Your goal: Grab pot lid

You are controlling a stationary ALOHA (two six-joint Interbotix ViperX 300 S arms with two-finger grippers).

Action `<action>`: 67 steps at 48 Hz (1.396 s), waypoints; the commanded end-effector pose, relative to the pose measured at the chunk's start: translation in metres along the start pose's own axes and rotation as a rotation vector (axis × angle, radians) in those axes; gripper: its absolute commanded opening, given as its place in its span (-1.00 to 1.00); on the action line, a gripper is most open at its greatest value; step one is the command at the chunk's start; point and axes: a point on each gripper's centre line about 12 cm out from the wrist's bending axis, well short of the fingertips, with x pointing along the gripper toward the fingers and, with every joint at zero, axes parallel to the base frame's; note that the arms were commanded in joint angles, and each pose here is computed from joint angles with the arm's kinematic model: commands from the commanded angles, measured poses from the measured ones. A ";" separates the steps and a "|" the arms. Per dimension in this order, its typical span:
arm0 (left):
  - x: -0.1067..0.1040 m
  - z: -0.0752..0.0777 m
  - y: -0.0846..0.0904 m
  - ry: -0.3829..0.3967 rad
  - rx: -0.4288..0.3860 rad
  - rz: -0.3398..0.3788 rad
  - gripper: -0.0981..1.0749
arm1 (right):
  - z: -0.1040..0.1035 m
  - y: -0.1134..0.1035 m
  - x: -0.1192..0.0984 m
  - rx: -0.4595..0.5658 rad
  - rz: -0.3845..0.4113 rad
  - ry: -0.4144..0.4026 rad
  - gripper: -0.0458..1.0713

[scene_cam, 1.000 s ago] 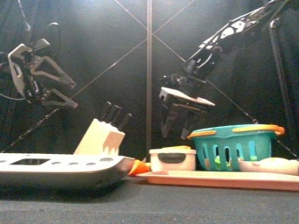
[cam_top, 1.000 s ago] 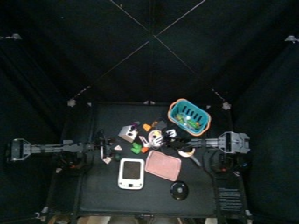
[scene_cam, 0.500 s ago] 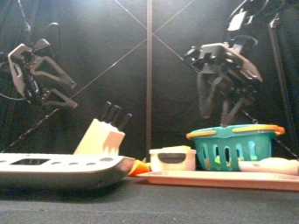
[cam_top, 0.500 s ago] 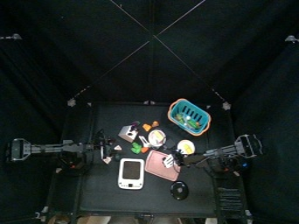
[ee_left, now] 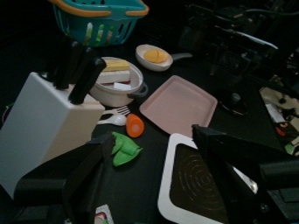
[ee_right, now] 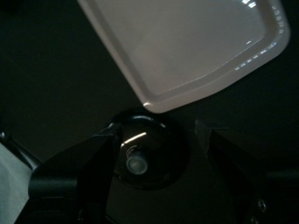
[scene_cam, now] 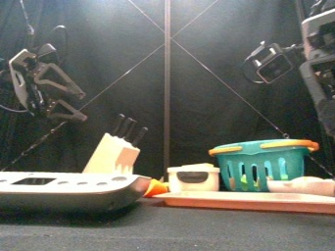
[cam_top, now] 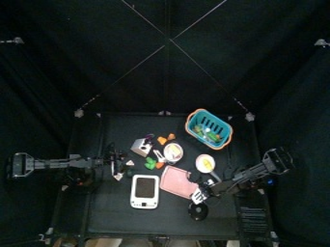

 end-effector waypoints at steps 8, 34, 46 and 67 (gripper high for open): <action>0.002 0.005 0.000 -0.016 -0.001 0.000 0.93 | -0.028 0.013 0.000 -0.108 0.019 0.025 0.79; 0.001 0.005 0.000 -0.016 -0.001 0.000 0.94 | -0.053 0.031 0.020 -0.215 -0.031 0.046 0.60; 0.001 0.004 0.000 -0.013 -0.001 0.001 0.94 | -0.060 0.034 0.024 -0.231 -0.039 0.056 0.60; 0.001 0.004 0.000 -0.013 -0.001 0.001 0.94 | -0.064 0.033 0.029 -0.247 -0.059 0.062 0.59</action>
